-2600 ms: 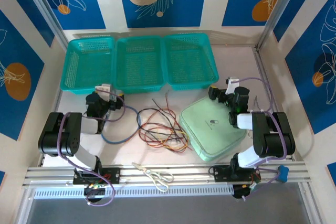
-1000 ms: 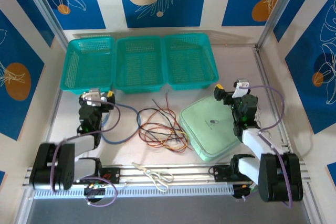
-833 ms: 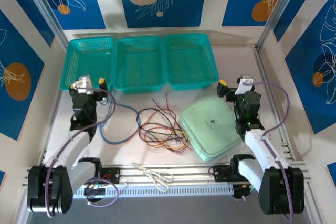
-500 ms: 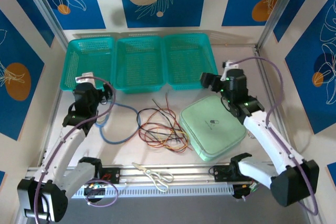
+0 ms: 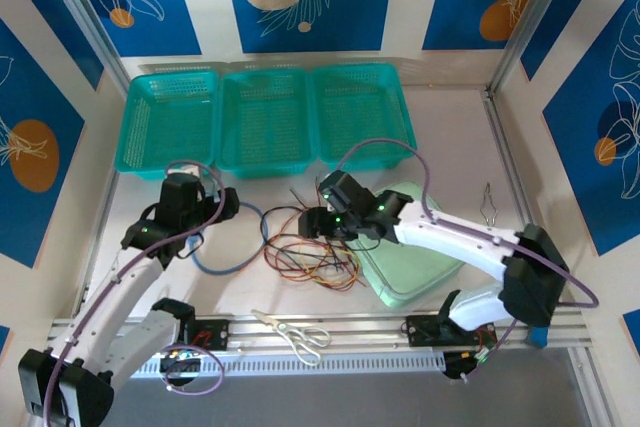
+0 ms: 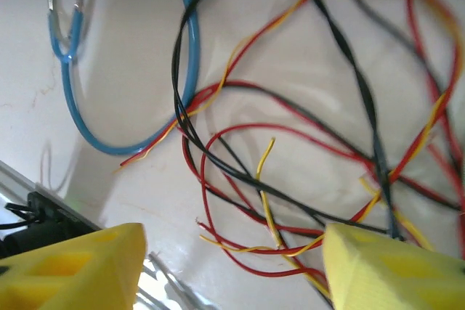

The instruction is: Untangle the cables

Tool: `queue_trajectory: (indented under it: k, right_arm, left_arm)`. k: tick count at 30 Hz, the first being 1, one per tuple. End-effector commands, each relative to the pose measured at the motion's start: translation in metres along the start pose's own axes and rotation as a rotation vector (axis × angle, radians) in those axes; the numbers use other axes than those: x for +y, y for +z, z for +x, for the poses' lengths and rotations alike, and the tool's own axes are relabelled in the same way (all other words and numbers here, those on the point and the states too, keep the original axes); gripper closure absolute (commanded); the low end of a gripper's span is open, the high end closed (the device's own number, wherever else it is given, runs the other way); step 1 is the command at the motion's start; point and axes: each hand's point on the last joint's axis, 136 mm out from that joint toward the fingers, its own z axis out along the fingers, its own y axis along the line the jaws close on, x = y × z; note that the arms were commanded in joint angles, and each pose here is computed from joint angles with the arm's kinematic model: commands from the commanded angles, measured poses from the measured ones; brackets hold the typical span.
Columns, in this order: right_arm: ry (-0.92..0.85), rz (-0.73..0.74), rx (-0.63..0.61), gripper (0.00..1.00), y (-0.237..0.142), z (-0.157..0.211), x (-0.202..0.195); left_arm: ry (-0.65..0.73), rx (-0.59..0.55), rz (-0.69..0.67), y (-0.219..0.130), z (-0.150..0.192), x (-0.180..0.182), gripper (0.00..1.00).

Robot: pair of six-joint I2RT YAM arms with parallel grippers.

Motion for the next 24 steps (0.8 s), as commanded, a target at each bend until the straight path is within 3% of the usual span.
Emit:
queue_trajectory:
  k: [1, 11, 24]
  right_arm:
    - [0.086, -0.075, 0.1, 0.38, 0.009, 0.005, 0.018]
    - [0.194, -0.109, 0.294, 0.48, 0.053, 0.011, 0.01]
    - [0.262, -0.078, 0.368, 0.6, 0.089, 0.01, -0.001]
  left_arm:
    - [-0.039, 0.072, 0.043, 0.002, 0.021, -0.008, 0.01]
    - [-0.067, 0.104, 0.114, 0.007, 0.039, -0.019, 0.04]
    - [-0.075, 0.095, 0.141, 0.003, 0.043, -0.021, 0.07]
